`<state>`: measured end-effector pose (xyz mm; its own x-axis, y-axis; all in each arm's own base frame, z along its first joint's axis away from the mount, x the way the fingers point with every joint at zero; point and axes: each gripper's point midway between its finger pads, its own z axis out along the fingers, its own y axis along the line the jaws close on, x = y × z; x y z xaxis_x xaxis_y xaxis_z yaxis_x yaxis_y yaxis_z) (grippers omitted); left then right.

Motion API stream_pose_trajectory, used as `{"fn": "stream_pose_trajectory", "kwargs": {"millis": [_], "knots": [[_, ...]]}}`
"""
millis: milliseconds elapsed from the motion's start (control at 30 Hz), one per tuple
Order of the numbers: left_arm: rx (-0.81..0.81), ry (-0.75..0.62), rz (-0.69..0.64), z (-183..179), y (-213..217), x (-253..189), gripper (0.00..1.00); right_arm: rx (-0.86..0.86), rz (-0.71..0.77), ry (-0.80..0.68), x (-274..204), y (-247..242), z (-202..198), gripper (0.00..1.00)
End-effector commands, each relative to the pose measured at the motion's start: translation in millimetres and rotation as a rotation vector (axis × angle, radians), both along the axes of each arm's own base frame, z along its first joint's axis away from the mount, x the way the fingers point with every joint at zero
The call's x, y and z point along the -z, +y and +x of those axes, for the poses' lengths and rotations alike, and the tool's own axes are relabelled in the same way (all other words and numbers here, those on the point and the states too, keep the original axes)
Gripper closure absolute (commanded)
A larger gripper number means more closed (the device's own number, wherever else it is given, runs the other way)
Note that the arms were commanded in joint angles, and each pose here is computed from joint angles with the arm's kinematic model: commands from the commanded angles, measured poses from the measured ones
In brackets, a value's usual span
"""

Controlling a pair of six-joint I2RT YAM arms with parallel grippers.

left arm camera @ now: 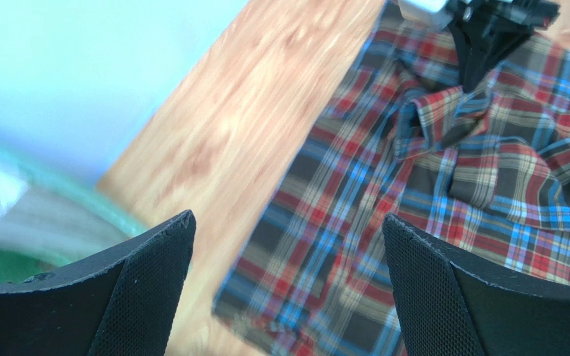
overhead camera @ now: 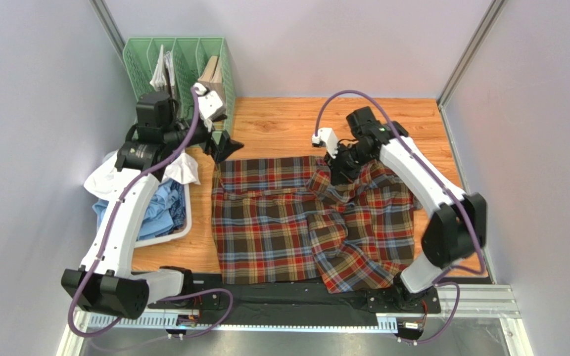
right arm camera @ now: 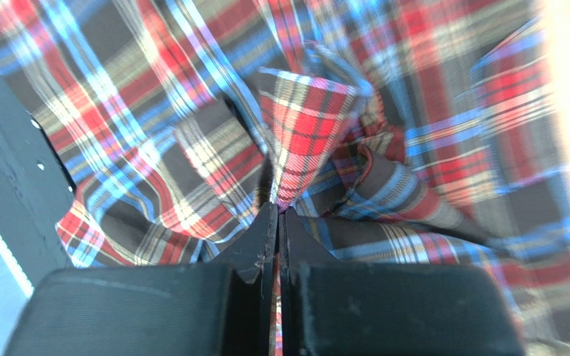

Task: Fold and stack the long sleeve shirts
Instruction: Fold the shirt

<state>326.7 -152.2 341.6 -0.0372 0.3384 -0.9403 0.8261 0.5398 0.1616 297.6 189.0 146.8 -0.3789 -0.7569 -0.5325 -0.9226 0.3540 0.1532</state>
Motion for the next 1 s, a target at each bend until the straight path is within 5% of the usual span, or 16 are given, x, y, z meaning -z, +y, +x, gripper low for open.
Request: {"fn": "stream_pose_trajectory", "kwargs": {"millis": [0, 133, 300, 867, 967], "knots": [[0.247, -0.144, -0.017, -38, -45, 5, 0.01, -0.074, 0.183, -0.245, -65, 14, -8, 1.00], [0.424, -0.338, -0.049, -78, -96, 21, 0.01, -0.113, 0.223, -0.372, -77, 9, -24, 1.00], [0.559, -0.380, -0.063, -100, -153, 42, 0.01, -0.143, 0.280, -0.517, -100, 4, -44, 1.00], [0.508, 0.045, -0.237, -93, -233, 74, 0.02, -0.016, 0.282, -0.657, -113, -14, -46, 1.00], [0.485, 0.073, -0.229, -89, -238, 80, 0.21, -0.011, 0.298, -0.667, -117, -14, -50, 1.00]]}}
